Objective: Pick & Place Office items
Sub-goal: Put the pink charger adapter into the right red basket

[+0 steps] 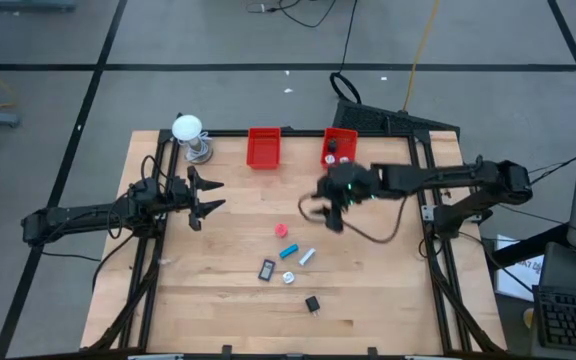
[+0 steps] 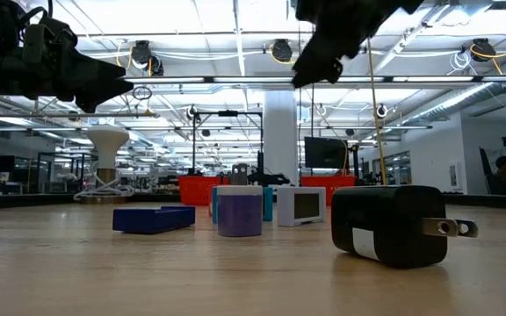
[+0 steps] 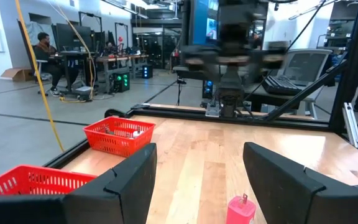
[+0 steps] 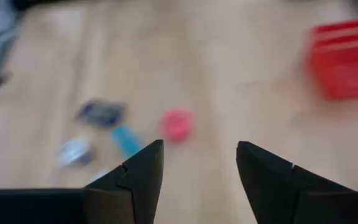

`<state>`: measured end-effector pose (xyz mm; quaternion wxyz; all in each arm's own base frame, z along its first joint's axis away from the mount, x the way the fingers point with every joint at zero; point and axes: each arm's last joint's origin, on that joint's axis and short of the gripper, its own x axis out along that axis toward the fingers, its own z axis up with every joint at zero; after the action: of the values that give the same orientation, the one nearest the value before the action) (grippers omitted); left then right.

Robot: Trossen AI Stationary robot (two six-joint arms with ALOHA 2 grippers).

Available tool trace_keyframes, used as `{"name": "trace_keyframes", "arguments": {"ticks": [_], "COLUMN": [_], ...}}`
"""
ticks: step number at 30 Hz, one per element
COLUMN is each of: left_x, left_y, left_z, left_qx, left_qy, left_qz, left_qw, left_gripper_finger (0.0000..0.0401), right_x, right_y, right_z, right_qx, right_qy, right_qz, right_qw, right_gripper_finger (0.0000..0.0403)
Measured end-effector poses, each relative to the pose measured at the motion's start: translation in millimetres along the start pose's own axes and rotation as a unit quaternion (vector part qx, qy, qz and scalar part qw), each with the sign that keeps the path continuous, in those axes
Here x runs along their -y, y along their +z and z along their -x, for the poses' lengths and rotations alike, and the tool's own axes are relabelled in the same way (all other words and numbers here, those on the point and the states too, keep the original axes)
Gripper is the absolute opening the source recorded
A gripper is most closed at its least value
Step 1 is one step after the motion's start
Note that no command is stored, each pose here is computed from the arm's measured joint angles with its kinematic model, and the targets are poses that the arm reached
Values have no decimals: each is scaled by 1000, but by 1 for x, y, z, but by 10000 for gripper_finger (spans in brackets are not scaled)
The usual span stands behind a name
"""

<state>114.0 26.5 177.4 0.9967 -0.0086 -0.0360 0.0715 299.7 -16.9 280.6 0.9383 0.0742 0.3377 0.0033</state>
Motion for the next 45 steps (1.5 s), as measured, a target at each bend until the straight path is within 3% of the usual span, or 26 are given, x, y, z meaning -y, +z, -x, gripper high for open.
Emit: {"name": "trace_keyframes", "arguments": {"ticks": [4,7,14,21,34,45], "left_x": [0,0,0,0,0,0], "left_y": [0,0,0,0,0,0], "left_z": [0,0,0,0,0,0], "left_qx": [0,0,0,0,0,0], "left_qy": [0,0,0,0,0,0], "left_qz": [0,0,0,0,0,0], "left_qw": [1000,1000,1000,1000,1000,1000], "left_gripper_finger": [244,244,244,244,244,244], "right_x": [-35,-56,-73,-72,-48,-37], "right_y": [-22,-39,-78,-106,-148,-174], "right_z": [-3,-1,21,47,87,94], "right_qx": [-42,-28,3,93,169,224], "right_qy": [56,84,95,129,142,146], "right_qz": [8,16,8,12,52,75], "right_qw": [998,996,995,987,974,961], "right_gripper_finger": [178,168,149,139,136,132]}}
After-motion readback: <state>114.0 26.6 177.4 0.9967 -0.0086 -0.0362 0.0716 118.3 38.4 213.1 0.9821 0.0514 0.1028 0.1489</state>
